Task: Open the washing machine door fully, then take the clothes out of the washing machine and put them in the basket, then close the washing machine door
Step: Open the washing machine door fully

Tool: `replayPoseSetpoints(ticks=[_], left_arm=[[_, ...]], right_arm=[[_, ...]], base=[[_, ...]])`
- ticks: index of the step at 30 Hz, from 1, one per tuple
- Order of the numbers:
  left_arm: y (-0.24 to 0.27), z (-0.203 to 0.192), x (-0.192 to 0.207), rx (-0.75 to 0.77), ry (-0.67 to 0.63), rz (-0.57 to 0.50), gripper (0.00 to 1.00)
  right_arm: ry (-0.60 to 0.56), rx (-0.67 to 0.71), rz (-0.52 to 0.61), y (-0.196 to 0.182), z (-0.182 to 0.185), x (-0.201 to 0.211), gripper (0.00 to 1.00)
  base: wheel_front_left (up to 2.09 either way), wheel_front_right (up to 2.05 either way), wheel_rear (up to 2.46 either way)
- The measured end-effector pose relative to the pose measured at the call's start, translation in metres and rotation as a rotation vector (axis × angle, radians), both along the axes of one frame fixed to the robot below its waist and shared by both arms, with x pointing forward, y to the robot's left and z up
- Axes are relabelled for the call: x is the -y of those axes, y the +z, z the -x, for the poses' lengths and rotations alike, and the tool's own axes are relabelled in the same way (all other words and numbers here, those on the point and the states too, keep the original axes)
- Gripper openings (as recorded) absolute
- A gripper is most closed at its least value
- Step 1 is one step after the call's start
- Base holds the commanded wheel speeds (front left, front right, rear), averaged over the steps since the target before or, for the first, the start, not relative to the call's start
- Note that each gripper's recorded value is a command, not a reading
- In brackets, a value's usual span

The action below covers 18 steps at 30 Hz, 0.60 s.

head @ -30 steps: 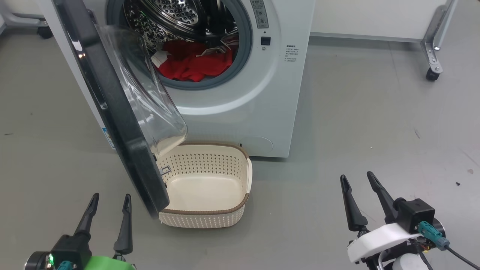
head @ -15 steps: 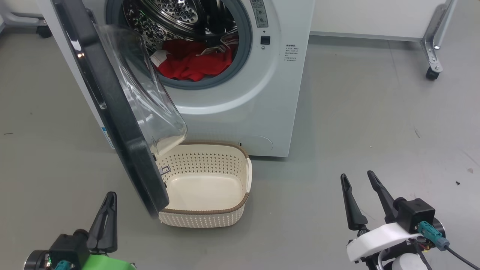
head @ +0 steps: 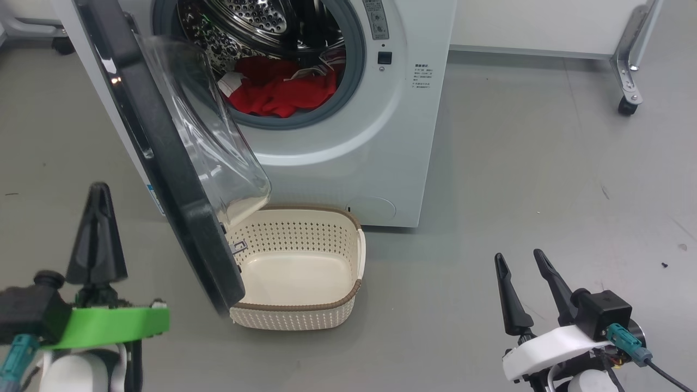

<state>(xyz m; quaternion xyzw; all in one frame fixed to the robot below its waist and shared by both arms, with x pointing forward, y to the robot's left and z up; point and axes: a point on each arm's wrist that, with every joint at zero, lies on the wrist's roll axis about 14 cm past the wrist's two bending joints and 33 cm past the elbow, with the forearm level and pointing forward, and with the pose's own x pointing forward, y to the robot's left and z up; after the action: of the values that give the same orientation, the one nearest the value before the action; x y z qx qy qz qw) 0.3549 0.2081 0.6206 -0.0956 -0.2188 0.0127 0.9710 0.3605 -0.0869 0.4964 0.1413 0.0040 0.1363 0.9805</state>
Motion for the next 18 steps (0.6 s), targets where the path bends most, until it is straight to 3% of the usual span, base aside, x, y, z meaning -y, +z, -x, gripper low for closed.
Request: replayPoseSetpoints(ticks=[9,18], left_arm=[[0.071,-0.007,0.023,0.213,-0.066,-0.080,0.00],[0.071,-0.018,0.065,0.210,-0.196,-0.128,0.00]], right_arm=[[0.020,-0.001,-0.018,0.000,0.002,-0.008,1.00],[-0.007,-0.017,-0.017,-0.006,0.004,0.001,1.00]], base=[[0.00,0.00,0.00],[0.00,0.00,0.00]])
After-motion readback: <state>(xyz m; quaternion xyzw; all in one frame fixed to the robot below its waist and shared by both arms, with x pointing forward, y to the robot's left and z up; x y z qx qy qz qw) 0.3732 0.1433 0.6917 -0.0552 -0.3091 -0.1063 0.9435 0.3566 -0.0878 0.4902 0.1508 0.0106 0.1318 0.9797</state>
